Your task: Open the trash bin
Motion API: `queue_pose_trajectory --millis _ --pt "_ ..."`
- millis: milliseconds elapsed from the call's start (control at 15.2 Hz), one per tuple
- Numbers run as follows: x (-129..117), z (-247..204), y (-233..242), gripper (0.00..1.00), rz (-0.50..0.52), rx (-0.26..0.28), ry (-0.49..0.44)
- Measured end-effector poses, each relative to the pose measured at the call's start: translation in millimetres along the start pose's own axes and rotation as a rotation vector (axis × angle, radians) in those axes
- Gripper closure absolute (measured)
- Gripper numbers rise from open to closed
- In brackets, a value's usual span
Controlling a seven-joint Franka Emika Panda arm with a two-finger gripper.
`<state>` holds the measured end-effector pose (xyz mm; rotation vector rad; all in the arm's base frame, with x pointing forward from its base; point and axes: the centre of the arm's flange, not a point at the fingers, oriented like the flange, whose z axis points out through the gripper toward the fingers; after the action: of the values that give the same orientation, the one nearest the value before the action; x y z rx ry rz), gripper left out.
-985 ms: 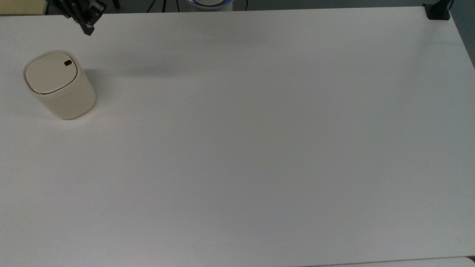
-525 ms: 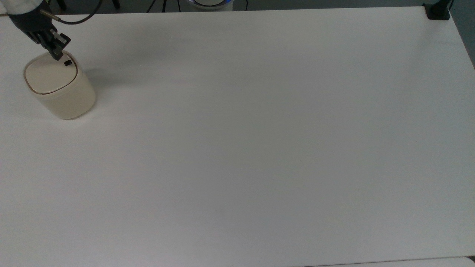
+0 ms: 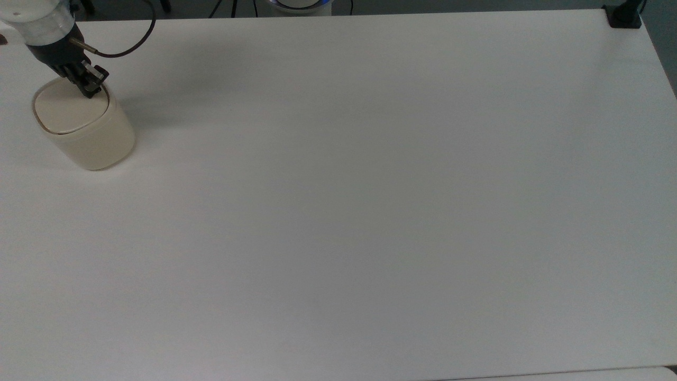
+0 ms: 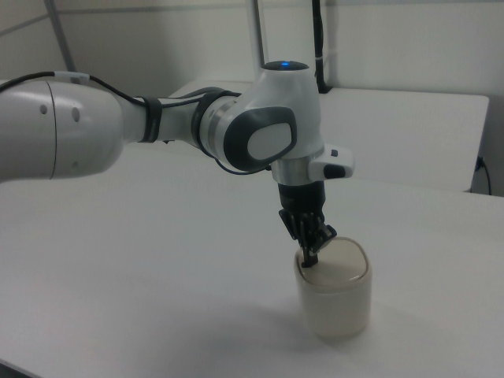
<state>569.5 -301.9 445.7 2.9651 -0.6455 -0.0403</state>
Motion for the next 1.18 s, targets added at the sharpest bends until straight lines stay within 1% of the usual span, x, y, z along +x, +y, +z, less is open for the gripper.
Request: queue_pose_trajectory --millis 197,328,525,656,788,985,1181 --pt "-0.7 -6.2 -0.2 0.99 0.0 0.0 0.01" --pt "-3.3 -24.6 -11.2 0.99 -0.019 0.003 0.023" --pt "-14.4 -70.5 -71.9 0.99 -0.115 0.005 0.005" --pt "-25.4 -98.3 -123.0 0.99 -0.195 0.005 0.021" --pt "-38.2 -118.2 -160.2 0.99 -0.257 0.007 0.042" --pt "-56.9 -143.1 -195.6 0.99 -0.325 0.011 0.075" --pt "-78.3 -162.6 -219.1 0.99 -0.389 0.01 0.073"
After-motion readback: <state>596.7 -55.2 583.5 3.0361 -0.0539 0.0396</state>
